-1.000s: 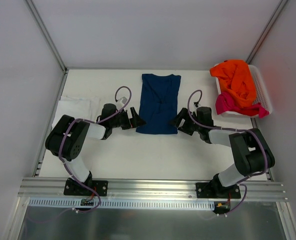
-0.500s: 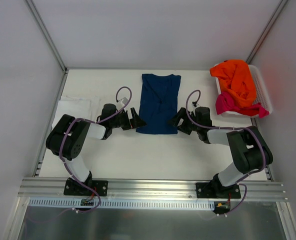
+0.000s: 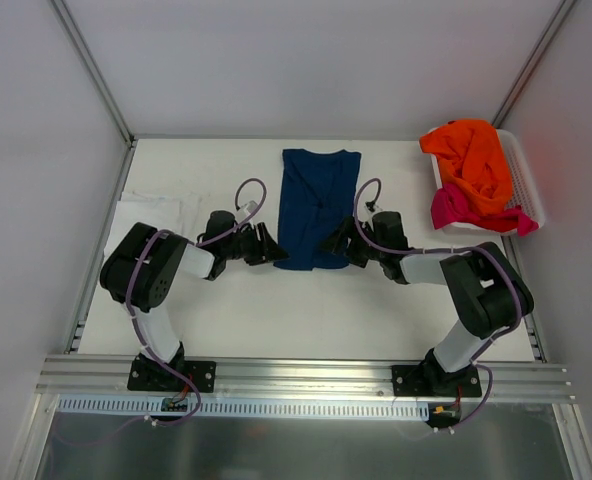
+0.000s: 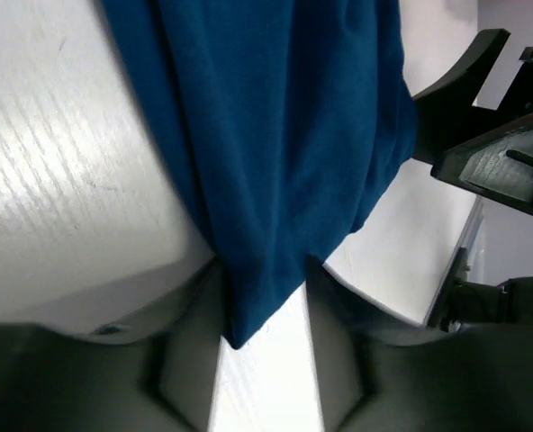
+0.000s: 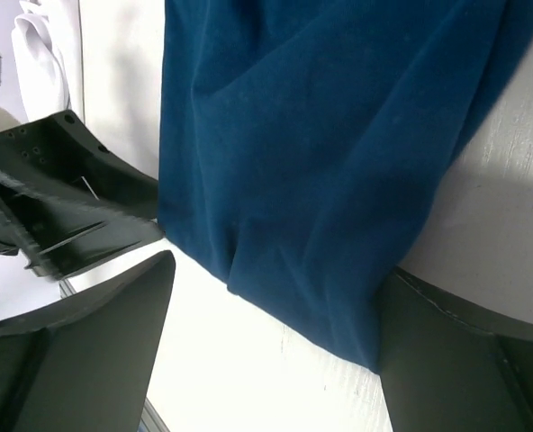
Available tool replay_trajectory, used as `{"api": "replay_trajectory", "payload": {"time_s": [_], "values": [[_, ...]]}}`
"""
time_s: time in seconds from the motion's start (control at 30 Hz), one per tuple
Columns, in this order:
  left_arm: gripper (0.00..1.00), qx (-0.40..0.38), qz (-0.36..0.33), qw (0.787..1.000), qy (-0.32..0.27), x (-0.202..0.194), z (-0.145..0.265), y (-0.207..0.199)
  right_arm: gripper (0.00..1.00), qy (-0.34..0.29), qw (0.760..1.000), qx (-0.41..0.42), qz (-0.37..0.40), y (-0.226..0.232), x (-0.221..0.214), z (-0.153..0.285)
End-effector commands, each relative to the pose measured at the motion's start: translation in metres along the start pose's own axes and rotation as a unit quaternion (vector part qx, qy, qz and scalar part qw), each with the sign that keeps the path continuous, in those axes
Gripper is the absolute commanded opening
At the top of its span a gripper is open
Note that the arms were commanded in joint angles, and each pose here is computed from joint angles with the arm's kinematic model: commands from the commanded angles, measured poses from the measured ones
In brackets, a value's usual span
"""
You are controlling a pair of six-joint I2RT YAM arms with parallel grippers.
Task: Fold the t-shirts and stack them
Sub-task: Grab one side of the 2/3 rectangular tshirt with both arms
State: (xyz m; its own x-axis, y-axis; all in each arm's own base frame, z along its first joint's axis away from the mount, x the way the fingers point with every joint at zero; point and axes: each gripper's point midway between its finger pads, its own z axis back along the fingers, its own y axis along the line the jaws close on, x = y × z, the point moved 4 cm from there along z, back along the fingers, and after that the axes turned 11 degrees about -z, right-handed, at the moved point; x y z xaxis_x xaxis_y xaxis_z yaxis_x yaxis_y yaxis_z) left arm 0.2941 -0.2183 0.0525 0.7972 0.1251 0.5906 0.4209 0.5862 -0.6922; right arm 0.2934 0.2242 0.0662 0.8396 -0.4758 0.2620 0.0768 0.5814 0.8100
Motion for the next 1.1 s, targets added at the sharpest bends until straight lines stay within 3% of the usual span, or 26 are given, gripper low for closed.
{"api": "replay_trajectory", "payload": {"time_s": [0.0, 0.03, 0.13, 0.27, 0.43, 0.97, 1.07], "values": [[0.37, 0.014, 0.027, 0.998, 0.051, -0.028, -0.001, 0.01, 0.87, 0.036, 0.995, -0.084, -0.027, -0.04, -0.024, -0.001], [0.24, 0.014, 0.027, 0.998, 0.051, -0.028, -0.001, 0.01, 0.86, 0.035, 0.995, -0.086, -0.025, -0.04, -0.024, -0.001], [0.07, 0.018, 0.03, 0.998, 0.055, -0.029, -0.002, 0.013, 0.75, 0.035, 0.994, -0.102, -0.02, -0.044, -0.025, 0.001], [0.02, 0.022, 0.029, 0.998, 0.057, -0.03, -0.001, 0.013, 0.52, 0.028, 0.991, -0.131, -0.007, -0.049, -0.024, 0.008], [0.0, 0.032, 0.021, 0.998, 0.056, -0.027, 0.002, 0.013, 0.29, 0.013, 0.985, -0.169, 0.016, -0.054, -0.02, 0.021], [0.0, 0.083, 0.014, 0.995, 0.049, -0.032, 0.03, 0.004, 0.02, 0.009, 0.974, -0.22, 0.045, -0.063, -0.027, 0.045], [0.0, 0.081, 0.013, 0.995, 0.052, -0.042, 0.039, -0.004, 0.01, 0.014, 0.974, -0.222, 0.051, -0.062, -0.033, 0.049]]}}
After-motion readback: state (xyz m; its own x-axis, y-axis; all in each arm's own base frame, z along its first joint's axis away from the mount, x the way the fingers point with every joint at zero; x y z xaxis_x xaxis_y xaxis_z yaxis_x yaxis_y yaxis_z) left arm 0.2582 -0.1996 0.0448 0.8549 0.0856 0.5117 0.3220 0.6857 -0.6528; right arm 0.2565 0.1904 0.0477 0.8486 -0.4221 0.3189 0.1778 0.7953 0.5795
